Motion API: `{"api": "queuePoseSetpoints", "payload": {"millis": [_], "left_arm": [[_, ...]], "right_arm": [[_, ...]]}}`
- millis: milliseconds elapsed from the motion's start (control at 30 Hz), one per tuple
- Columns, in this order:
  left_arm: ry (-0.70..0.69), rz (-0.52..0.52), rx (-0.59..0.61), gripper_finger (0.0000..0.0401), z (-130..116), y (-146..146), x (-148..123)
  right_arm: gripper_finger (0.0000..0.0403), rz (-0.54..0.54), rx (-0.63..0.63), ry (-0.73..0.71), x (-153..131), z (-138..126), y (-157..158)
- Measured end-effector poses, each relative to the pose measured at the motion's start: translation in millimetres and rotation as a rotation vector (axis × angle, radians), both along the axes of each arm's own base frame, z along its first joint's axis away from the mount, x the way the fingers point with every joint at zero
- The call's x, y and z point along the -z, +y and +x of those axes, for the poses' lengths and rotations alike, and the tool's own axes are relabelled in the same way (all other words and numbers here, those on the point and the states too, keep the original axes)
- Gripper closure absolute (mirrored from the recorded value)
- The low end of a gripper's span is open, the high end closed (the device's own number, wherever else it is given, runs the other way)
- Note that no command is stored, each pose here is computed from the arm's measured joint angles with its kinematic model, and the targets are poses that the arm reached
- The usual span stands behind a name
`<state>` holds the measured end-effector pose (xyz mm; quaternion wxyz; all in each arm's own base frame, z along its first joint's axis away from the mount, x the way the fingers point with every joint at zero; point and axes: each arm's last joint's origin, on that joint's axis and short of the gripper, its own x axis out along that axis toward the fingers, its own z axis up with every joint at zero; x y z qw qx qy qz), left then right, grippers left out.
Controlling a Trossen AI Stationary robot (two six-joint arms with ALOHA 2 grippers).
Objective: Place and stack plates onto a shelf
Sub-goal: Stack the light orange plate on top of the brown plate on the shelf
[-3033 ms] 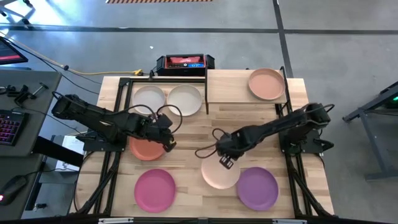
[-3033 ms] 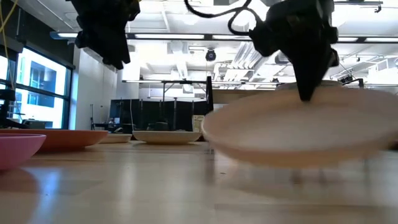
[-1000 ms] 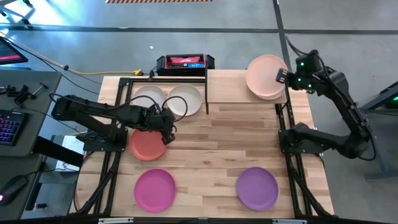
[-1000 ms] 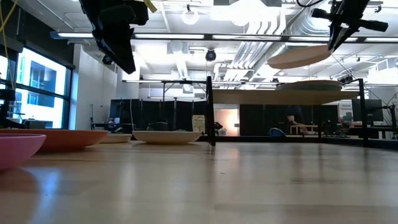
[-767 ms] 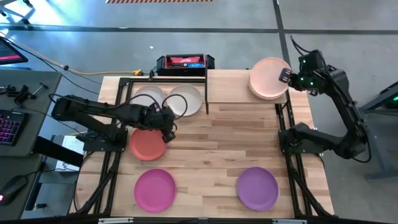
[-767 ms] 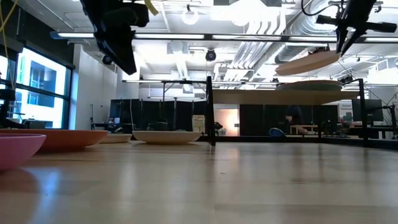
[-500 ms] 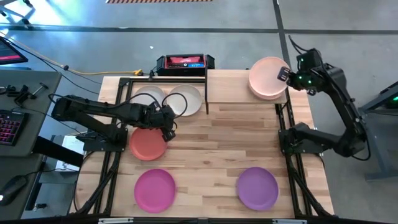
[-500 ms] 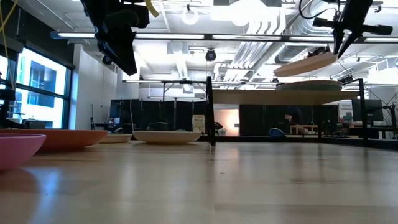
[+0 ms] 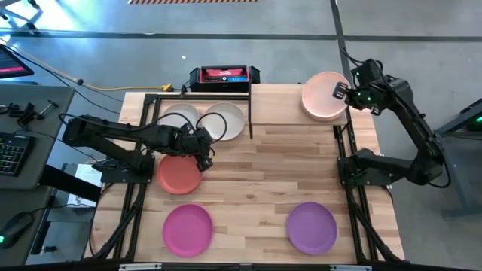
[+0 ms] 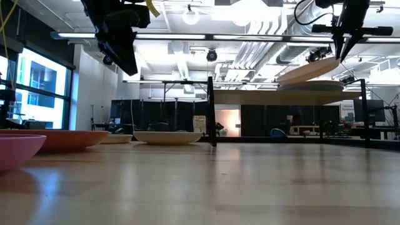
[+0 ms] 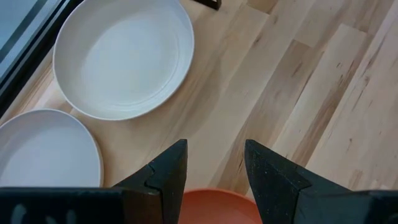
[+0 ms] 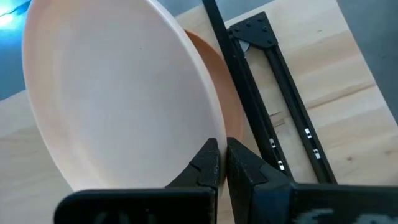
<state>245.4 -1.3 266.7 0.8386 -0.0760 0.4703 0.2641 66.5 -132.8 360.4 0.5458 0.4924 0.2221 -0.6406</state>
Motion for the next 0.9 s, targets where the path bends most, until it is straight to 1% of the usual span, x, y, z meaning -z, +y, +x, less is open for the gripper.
{"api": "queuePoseSetpoints", "payload": {"millis": [100,600,900], "left_arm": [[0.000,0.000,0.000,0.0252,0,0,0],[0.000,0.000,0.000,0.0252,0,0,0],[0.000,0.000,0.000,0.0252,0,0,0]], "right_arm": [[0.0403,-0.012,0.012,0.004,0,3,-2],[0.0403,0.049,0.010,0.044,10,12,-17],[0.0402,0.064,-0.031,0.075,13,14,-20]]}}
